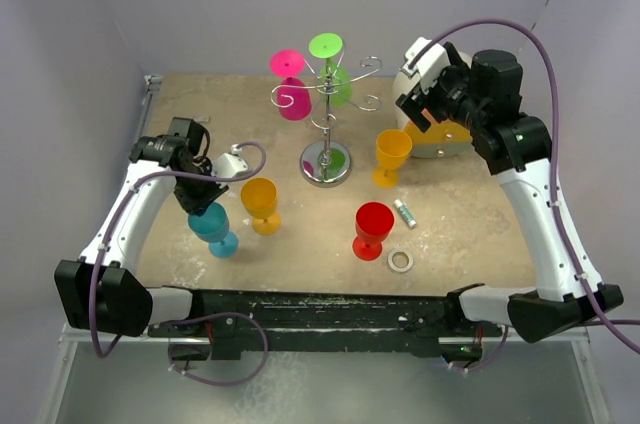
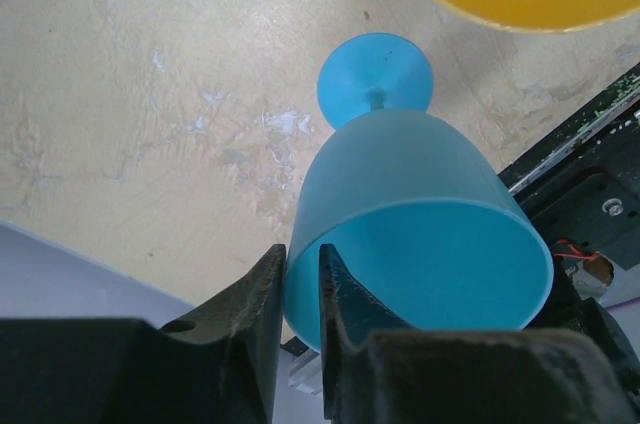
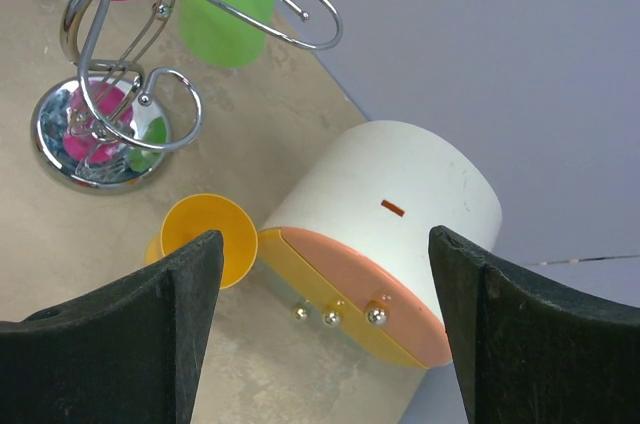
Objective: Place the wine glass upside down on the wine glass rack
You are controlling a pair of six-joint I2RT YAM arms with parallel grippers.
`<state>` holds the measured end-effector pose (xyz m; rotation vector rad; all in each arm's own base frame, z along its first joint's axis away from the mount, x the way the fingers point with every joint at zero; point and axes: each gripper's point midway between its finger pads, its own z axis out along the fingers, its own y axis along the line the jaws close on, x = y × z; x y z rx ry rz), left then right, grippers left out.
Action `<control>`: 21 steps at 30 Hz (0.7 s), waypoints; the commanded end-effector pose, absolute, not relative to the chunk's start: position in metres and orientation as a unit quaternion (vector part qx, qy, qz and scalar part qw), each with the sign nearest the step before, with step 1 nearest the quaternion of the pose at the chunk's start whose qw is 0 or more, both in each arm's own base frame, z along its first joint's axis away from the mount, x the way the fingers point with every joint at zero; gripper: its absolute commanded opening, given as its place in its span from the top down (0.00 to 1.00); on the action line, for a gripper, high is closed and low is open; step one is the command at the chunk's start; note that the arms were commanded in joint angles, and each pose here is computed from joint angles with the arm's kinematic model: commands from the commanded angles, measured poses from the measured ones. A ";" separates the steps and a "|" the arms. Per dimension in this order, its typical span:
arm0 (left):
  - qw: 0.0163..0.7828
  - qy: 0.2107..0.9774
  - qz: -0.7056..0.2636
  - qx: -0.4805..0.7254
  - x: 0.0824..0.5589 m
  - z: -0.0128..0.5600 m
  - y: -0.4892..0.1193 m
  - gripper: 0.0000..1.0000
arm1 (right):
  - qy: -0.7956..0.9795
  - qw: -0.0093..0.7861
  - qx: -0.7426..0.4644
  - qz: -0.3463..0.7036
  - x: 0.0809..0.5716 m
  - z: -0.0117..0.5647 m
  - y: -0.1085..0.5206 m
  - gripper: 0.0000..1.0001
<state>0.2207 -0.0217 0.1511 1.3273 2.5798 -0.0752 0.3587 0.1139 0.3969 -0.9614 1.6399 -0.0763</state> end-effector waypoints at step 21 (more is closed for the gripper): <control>0.204 0.868 0.088 0.444 0.247 0.252 0.005 1.00 | 0.708 0.593 -0.381 -0.039 0.368 0.405 0.098 0.14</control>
